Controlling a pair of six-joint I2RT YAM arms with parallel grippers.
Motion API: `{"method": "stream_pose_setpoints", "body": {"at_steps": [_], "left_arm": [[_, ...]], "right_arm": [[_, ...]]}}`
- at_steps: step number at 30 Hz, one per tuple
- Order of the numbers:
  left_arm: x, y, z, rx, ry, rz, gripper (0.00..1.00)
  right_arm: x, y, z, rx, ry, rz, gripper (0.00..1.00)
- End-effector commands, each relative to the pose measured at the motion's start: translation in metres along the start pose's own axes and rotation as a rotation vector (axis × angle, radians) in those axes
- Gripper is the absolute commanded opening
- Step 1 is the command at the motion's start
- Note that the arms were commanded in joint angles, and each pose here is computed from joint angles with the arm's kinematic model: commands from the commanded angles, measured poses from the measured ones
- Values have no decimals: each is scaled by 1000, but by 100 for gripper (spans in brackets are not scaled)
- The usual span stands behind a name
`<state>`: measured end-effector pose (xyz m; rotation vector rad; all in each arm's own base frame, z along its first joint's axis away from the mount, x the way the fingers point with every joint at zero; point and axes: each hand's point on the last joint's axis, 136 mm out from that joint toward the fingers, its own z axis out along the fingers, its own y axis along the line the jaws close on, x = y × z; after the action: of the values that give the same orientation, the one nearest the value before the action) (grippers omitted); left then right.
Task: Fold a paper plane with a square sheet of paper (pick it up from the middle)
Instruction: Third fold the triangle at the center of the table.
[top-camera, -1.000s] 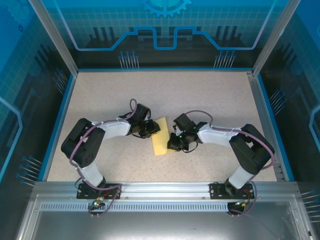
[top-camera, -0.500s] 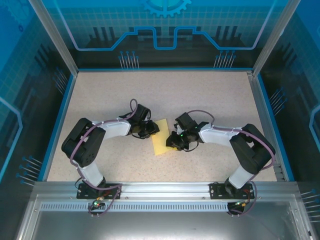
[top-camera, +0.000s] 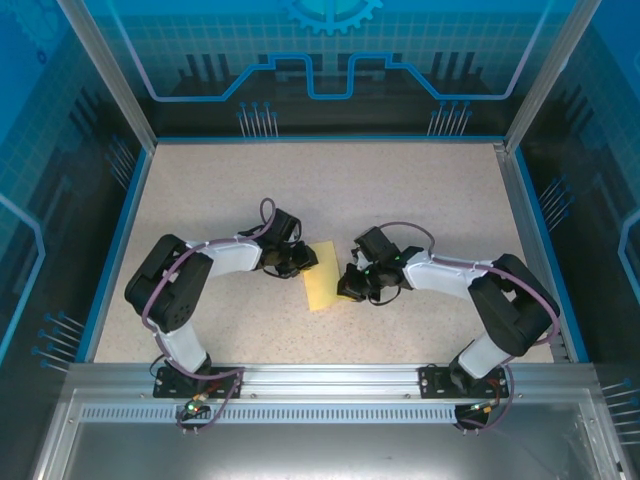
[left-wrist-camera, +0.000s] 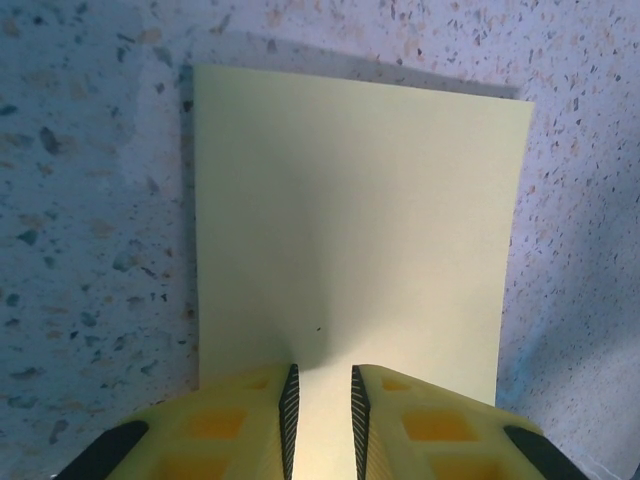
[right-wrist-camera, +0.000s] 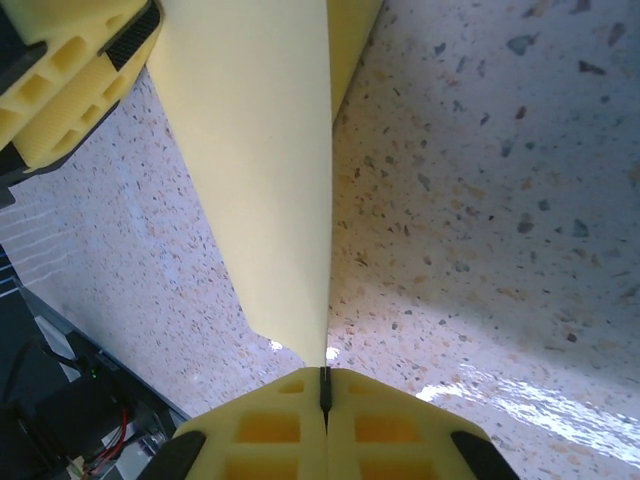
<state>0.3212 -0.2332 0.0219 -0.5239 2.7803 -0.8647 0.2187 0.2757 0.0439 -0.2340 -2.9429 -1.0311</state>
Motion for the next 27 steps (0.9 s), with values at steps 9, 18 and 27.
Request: {"method": "stream_pose_setpoints", "body": {"at_steps": [9, 18, 27], "left_arm": [[1, 6, 1, -18, 20, 9, 25], [-23, -18, -24, 44, -48, 33, 27], [-27, -3, -2, -3, -23, 4, 24]], "right_arm": [[-24, 53, 15, -132, 3, -78, 4], [-31, 50, 27, -63, 3, -71, 5], [-35, 50, 38, -51, 2, -75, 5]]}}
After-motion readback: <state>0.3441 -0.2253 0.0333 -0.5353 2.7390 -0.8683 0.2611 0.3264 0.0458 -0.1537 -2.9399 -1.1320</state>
